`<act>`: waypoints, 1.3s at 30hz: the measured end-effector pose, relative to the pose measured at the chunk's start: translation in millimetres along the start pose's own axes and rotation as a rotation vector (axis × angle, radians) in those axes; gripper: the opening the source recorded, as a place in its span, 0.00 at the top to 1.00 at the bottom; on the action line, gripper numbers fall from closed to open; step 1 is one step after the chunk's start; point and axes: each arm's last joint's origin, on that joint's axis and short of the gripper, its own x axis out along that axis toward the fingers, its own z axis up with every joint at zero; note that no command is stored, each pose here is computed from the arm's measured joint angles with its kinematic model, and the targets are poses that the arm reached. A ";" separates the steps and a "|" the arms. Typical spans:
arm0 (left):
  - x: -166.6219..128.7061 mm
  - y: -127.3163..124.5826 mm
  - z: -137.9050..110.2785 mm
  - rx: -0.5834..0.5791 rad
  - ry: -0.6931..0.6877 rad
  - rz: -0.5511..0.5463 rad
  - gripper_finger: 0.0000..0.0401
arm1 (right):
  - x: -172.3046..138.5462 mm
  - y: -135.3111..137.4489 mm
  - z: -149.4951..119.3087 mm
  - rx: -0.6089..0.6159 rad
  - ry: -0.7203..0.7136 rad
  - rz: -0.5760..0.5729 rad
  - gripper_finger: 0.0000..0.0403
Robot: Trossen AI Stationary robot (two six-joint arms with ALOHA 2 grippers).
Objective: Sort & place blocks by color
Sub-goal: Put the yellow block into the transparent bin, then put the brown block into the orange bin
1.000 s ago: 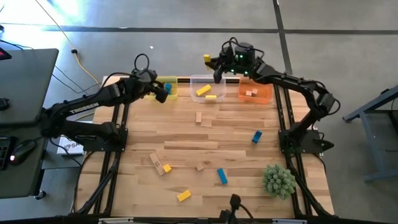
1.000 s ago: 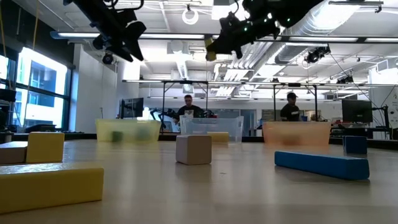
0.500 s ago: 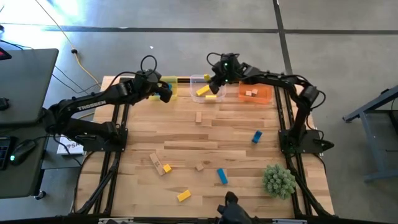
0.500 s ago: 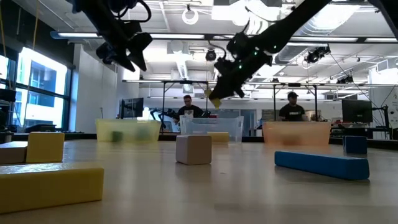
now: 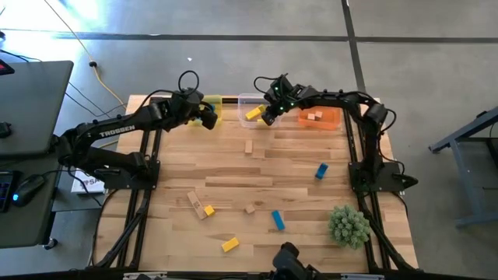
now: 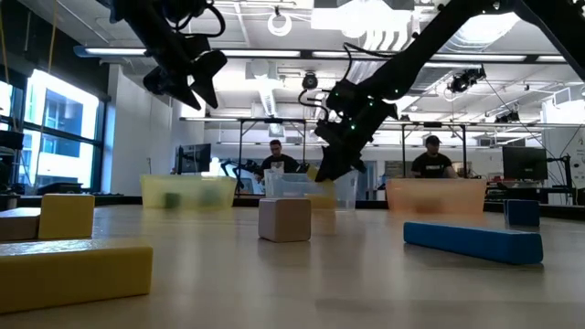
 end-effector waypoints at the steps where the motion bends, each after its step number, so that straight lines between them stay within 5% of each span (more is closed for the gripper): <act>1: 0.0 -0.3 -0.1 -0.012 0.003 -0.010 0.43 | 1.3 -0.6 -0.5 0.001 0.001 -0.006 0.90; 14: -3.6 -11.5 -4.9 -0.027 0.085 -0.233 0.43 | 1.8 -4.4 -2.0 0.009 0.012 -0.039 0.89; 23: -5.1 -13.1 -8.9 -0.003 0.115 -0.233 0.43 | 1.9 -4.8 -1.9 0.008 0.011 -0.061 0.70; 32: -11.6 -19.9 -21.9 0.160 0.202 -0.254 0.43 | -12.1 1.2 23.2 -0.009 -0.012 -0.040 0.64; 39: -24.9 -32.5 -41.4 0.386 0.342 -0.411 0.43 | -34.5 12.1 53.3 -0.050 -0.012 -0.035 0.64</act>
